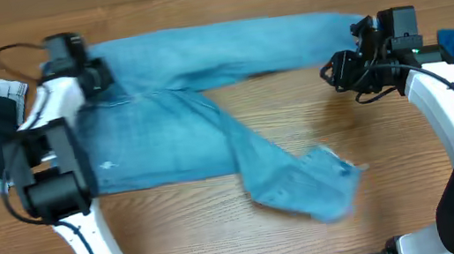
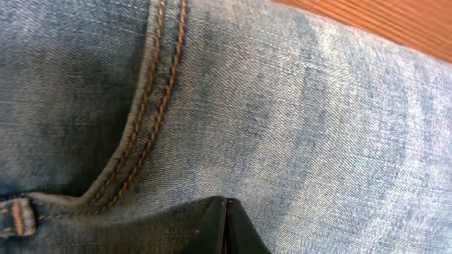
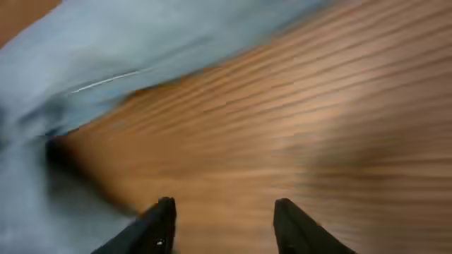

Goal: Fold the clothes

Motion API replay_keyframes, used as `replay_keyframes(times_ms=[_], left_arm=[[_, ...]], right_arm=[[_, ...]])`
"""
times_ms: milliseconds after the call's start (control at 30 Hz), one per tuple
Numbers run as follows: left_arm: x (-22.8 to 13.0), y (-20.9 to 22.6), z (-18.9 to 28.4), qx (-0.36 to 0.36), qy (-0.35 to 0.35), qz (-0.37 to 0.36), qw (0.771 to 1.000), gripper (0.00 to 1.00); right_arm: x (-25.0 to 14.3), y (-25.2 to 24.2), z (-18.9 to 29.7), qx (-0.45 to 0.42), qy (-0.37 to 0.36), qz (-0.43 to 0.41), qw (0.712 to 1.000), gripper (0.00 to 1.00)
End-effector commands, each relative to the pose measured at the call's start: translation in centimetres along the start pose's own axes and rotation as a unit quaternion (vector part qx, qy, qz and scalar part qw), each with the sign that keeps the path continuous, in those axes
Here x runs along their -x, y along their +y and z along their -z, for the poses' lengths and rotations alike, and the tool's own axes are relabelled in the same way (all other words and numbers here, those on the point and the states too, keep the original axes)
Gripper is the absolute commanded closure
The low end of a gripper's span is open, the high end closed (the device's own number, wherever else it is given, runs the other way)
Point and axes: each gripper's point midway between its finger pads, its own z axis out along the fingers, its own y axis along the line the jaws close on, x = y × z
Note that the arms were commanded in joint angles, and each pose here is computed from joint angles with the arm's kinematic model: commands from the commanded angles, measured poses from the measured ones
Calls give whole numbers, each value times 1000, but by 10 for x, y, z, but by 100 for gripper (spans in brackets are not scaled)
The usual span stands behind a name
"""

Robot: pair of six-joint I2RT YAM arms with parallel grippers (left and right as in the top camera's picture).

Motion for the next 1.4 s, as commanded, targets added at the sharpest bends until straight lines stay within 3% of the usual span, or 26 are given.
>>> replay_keyframes(times_ms=[0, 133, 333, 433, 533, 700, 867, 1067, 1200, 1233, 1367], left_arm=[[-6, 37, -9, 10, 25, 25, 999, 96], [-26, 24, -9, 6, 62, -13, 998, 92], [-48, -7, -3, -3, 113, -84, 990, 86], [-51, -21, 1, -7, 124, -101, 987, 86], [-45, -33, 13, -11, 134, -107, 985, 84], [-10, -54, 68, -15, 133, -124, 983, 83], [30, -78, 150, -26, 81, -134, 987, 82], [37, -122, 242, -76, 26, -160, 984, 79], [22, -145, 292, -95, 12, -184, 978, 79], [18, -149, 301, -95, 10, -190, 977, 79], [8, -152, 325, -93, 7, -199, 975, 78]], right_arm=[[29, -27, 11, -90, -72, -45, 992, 45], [10, -9, -5, -31, -16, -28, 999, 41], [-54, -24, -1, -84, 106, -55, 989, 33], [-87, -21, 3, -75, 172, -7, 982, 33], [-103, -19, -5, -72, 191, 31, 978, 28], [-111, -21, -38, -43, 175, 55, 982, 28], [-131, -19, -59, 10, 188, 105, 977, 30], [-150, -2, -63, 36, 206, 150, 966, 30], [-164, 5, -63, 32, 228, 162, 960, 45], [-163, 1, -63, 16, 226, 150, 962, 58], [-155, -19, -64, -52, 212, 119, 969, 89]])
